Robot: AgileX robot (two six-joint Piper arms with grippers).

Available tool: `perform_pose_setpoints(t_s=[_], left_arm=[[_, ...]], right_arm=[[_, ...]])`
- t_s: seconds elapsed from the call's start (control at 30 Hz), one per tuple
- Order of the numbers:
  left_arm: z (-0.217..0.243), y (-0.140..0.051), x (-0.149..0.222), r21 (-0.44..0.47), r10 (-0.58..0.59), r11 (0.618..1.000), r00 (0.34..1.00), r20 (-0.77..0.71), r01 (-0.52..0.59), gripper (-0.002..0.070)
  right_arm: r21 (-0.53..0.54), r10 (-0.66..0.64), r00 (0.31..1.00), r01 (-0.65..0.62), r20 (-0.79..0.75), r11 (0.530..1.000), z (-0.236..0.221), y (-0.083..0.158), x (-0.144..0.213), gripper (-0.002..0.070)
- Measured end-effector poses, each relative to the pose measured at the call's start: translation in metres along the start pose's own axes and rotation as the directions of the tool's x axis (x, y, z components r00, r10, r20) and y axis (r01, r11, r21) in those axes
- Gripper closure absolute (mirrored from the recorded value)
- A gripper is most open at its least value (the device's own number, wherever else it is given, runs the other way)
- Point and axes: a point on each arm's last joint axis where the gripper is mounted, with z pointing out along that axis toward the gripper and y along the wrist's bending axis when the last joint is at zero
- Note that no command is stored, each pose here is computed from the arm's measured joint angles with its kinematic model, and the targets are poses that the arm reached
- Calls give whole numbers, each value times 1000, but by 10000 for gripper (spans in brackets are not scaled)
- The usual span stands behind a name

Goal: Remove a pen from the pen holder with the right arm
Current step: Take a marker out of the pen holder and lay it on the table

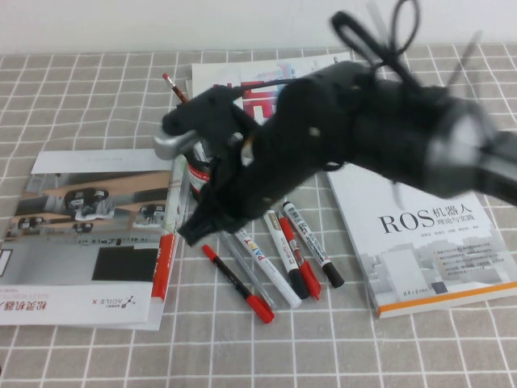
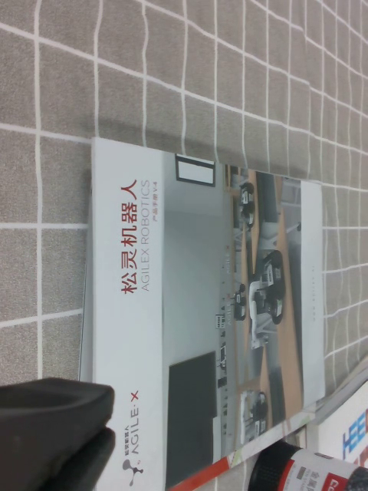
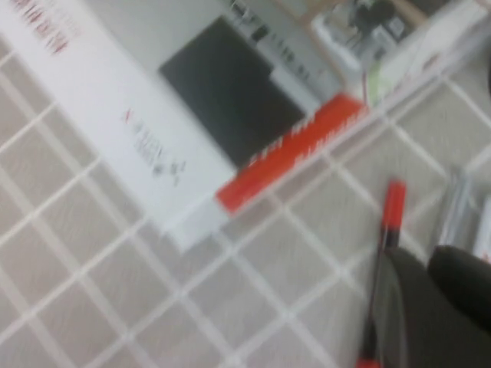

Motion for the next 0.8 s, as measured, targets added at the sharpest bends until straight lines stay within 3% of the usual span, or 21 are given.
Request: perform_pose_setpoints(t_s=[0.47, 0.8], left_arm=[[0, 0, 0, 0, 0, 1000, 1000, 0, 0, 678], [0, 0, 0, 0, 0, 1000, 1000, 0, 0, 678]], right_arm=[[55, 14, 999, -17, 45, 998, -130, 11, 75, 688], [86, -2, 998, -4, 69, 996, -173, 11, 148, 688]])
